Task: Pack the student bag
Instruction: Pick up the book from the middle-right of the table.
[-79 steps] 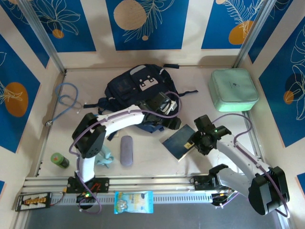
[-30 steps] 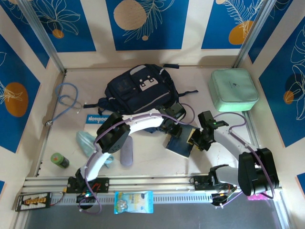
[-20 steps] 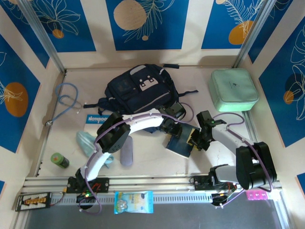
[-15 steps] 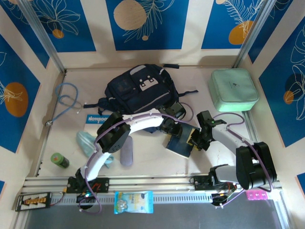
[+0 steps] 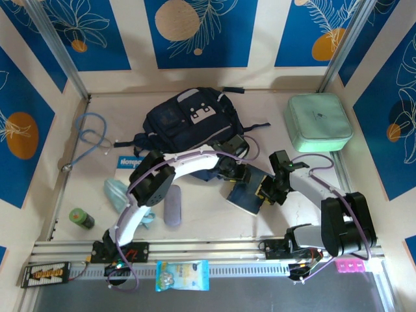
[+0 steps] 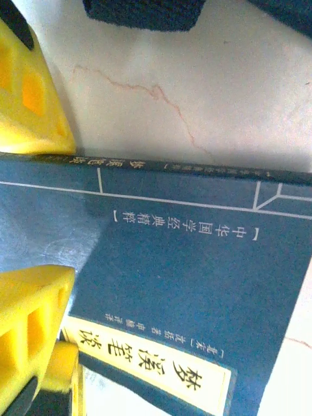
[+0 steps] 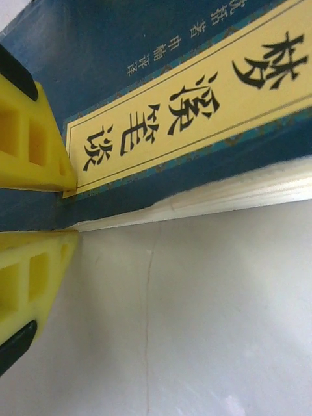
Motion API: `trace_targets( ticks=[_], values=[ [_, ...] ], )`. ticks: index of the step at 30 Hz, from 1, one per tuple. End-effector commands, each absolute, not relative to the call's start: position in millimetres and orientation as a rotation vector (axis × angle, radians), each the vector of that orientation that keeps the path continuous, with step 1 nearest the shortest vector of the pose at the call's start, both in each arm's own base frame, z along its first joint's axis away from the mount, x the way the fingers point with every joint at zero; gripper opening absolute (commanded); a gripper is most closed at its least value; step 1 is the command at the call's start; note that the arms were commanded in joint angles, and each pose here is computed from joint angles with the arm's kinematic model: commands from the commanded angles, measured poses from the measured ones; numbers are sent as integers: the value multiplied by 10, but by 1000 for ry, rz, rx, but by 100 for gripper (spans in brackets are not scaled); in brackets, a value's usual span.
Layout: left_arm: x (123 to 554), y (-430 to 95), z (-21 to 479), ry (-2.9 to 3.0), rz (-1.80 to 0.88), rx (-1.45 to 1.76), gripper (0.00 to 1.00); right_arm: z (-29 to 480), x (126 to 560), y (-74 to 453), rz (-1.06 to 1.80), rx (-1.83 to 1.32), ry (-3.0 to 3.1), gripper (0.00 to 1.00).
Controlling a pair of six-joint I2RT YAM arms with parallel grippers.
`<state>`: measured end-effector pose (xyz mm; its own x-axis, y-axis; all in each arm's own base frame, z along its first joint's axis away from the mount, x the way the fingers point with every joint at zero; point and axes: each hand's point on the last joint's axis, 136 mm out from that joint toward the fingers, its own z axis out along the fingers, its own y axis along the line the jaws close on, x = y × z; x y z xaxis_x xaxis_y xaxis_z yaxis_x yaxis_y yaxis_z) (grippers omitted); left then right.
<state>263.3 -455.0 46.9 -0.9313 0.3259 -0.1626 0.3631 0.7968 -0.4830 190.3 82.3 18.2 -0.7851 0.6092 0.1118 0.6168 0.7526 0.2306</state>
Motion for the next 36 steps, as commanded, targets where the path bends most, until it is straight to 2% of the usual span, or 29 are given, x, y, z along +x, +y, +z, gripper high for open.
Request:
trace_targets(
  ticks=[1,7,14,29,33,36],
  values=[
    [2432,-4871,1121,2789,-1108,624,45,133,1961,879,-429,-1053,-2886,21],
    [2367,-4843,1181,2789,-1139,633,42,163,2050,897,-445,-1054,-2901,21],
    [2311,-4770,1020,2828,-1110,650,40,167,2151,897,-446,-1028,-2929,21],
    [2270,-4811,857,2880,-1115,681,36,145,2222,855,-404,-1037,-2940,14],
    [2304,-4774,852,2877,-1066,681,30,154,2221,843,-402,-1042,-2938,14],
    [2365,-4750,961,2838,-1042,680,21,177,2214,816,-395,-1050,-2946,15]
  ],
)
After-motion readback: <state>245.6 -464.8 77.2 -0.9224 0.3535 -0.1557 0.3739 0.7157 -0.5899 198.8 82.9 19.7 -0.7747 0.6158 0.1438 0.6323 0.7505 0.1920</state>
